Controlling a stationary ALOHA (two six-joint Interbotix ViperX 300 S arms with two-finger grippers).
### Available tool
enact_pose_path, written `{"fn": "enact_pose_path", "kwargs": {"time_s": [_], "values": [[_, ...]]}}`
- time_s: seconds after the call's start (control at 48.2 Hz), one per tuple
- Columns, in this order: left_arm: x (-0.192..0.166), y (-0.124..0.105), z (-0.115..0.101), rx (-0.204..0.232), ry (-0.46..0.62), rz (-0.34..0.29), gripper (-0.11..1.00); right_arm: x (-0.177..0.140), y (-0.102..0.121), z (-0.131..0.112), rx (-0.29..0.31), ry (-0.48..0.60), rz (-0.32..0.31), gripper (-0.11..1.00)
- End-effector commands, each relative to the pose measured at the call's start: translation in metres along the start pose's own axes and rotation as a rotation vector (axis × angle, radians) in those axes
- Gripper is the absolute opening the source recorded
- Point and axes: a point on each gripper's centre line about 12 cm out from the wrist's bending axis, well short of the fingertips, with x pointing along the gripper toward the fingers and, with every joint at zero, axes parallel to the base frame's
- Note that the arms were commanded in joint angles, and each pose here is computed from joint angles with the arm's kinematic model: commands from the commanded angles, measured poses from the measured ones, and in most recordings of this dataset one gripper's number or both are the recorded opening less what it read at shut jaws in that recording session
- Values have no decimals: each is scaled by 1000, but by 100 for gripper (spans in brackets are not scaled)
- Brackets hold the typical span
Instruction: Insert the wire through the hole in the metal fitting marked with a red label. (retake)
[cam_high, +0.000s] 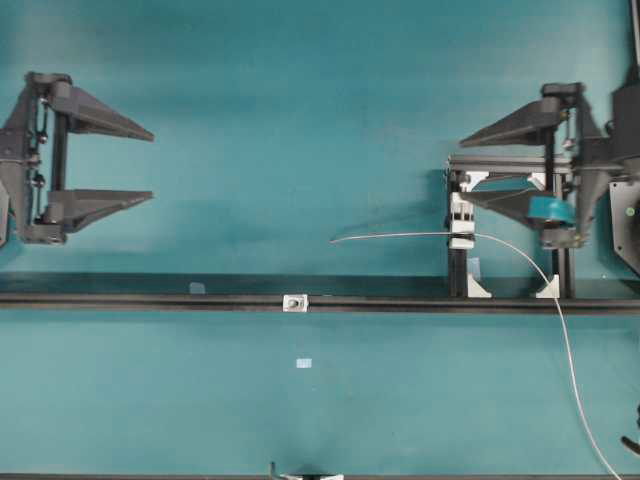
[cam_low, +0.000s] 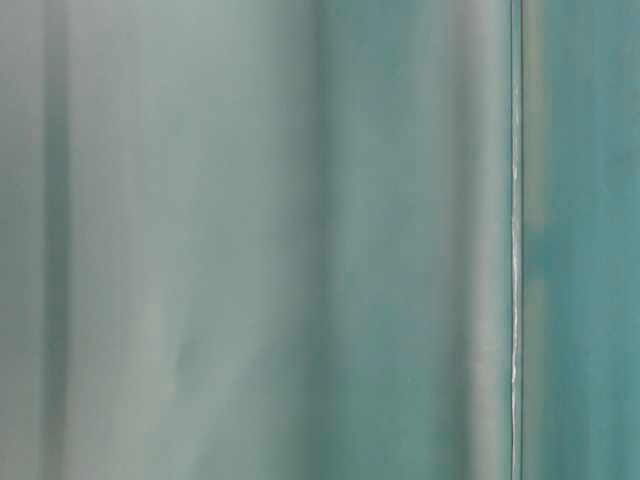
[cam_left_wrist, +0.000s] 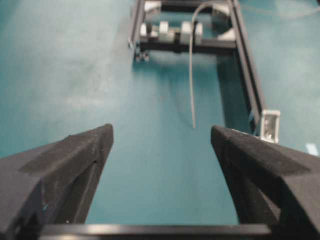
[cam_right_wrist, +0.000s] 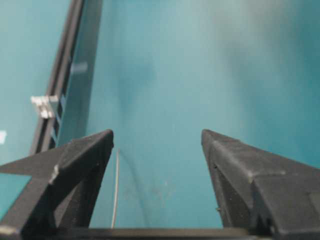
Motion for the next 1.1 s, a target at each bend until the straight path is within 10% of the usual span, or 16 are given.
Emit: {"fn": "enact_pose_path", "kwargs": {"time_s": [0.0, 1.079], "values": [[8, 1, 5, -4, -3, 4, 57, 9, 1, 9, 8, -14, 0, 81], [52, 2, -30, -5, 161, 12, 57, 91, 4, -43, 29, 254, -20, 81]]}}
